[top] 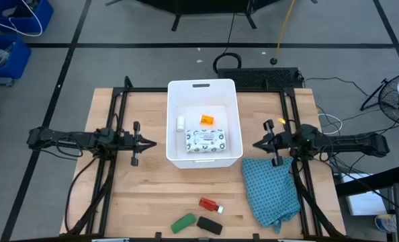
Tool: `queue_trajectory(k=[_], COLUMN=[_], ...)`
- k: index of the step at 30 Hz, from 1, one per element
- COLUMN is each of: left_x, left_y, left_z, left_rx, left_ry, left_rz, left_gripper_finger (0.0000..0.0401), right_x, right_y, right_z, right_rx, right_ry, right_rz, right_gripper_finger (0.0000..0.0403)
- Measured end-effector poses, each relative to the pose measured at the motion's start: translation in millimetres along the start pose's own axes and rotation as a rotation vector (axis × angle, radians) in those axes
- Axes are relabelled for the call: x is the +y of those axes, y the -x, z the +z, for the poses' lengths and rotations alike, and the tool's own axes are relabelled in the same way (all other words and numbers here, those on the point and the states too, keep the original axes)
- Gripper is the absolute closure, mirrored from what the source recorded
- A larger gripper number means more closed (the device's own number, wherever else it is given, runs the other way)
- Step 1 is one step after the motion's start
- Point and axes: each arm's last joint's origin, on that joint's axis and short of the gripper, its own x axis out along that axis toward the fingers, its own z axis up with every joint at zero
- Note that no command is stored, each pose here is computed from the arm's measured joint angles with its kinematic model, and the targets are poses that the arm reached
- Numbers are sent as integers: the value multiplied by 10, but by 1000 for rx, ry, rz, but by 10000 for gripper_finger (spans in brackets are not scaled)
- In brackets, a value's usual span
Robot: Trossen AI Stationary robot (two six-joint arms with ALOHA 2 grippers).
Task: Pick & place medical supplies in basket/bin
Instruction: Put the green bandage into the white bin
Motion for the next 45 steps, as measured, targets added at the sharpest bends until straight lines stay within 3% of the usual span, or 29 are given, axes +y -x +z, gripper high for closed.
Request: queue_trajectory(k=[8, 13, 21, 31, 36, 42, 45], left_x=[-1, -67, -329, -725, -1012, -1513, -1728], left_y=[0, 8, -44, -111, -291, -677, -867], left_z=[6, 70, 68, 129, 383, 980, 1248], left_rx=[-6, -69, -18, -70, -25, 5, 97], left_ry=[71, 186, 280, 350, 328, 214, 224], left_rz=[-5, -148, -258, -245, -198, -233, -216], left_gripper_finger=[375, 375, 375, 375, 375, 375, 375], right_x=[-1, 0, -1, 5, 13, 31, 30], right_y=[2, 2, 2, 2, 3, 4, 4], right_z=[-9, -23, -24, 6, 6, -16, -27], right_rx=[6, 20, 20, -13, -16, -1, 11], right_ry=[-13, -16, 33, 106, 118, 118, 114], right_rz=[-1, 0, -1, 24, 52, 109, 106], right_gripper_finger=[403, 403, 403, 403, 403, 403, 403])
